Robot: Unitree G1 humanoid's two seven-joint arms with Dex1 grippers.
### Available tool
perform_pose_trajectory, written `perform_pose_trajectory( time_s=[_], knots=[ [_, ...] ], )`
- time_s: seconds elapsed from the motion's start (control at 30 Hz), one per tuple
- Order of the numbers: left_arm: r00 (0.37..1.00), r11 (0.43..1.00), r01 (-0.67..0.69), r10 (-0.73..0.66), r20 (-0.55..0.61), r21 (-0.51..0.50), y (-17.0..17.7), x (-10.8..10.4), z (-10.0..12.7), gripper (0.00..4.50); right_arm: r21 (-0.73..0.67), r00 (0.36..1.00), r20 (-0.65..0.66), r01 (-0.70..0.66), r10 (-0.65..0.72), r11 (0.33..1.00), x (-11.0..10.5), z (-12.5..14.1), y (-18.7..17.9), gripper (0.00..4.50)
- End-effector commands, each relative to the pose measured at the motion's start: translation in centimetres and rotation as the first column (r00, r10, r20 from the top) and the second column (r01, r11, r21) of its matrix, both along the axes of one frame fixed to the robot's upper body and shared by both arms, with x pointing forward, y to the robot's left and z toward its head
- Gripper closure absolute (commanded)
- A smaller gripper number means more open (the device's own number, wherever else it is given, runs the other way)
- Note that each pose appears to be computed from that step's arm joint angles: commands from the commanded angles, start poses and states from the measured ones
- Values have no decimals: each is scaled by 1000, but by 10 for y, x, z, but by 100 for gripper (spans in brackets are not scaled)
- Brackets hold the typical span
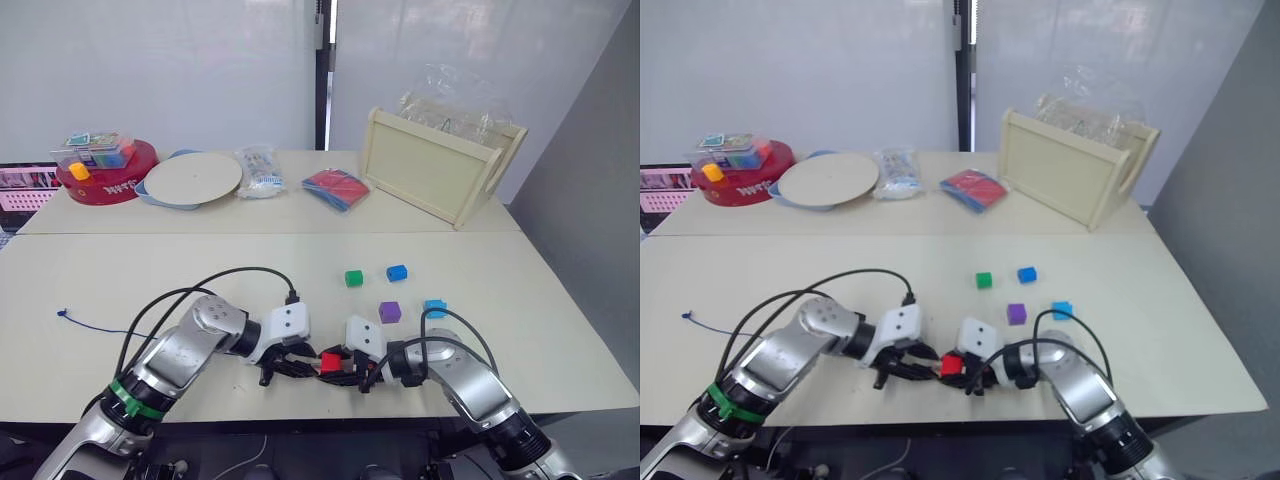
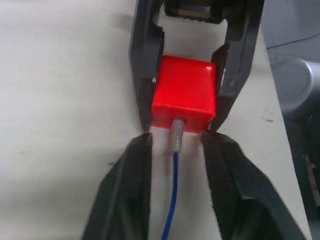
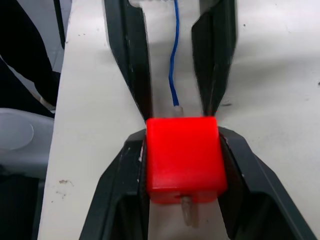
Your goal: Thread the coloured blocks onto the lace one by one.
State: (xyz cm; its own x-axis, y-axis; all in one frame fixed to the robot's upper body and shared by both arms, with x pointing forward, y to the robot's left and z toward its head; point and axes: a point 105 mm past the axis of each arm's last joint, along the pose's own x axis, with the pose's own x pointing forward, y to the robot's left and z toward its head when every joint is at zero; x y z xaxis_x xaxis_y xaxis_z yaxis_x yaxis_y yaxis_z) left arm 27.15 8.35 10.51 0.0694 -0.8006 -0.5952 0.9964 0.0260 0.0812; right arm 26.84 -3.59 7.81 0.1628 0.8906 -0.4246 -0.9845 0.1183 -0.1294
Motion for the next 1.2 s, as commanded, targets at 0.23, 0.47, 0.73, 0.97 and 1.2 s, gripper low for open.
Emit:
perform_pose_trajectory(
  time_s=[0.23, 0.47, 0.73, 0.97, 1.2],
  knots=[
    [998, 998, -53, 51, 38, 41, 42, -8, -8, 178, -11, 999, -21, 42, -42, 999, 5, -9, -1, 331],
    [992, 994, -110, 109, 57, 25, 49, 0, -24, 178, -6, 999, -18, 42, -42, 999, 6, -7, -2, 331],
    [995, 997, -66, 68, 72, -35, 38, -5, -33, 364, -1, 999, -10, 38, -38, 999, 4, -6, -2, 331],
    [994, 996, -7, 17, 110, -86, 24, -6, -25, 448, 0, 999, -5, 39, -39, 999, 5, -5, -2, 331],
    [987, 989, 42, -18, 159, -145, -2, 0, -6, 448, 1, 999, -2, 37, -37, 999, 5, -4, 0, 331]
  ],
)
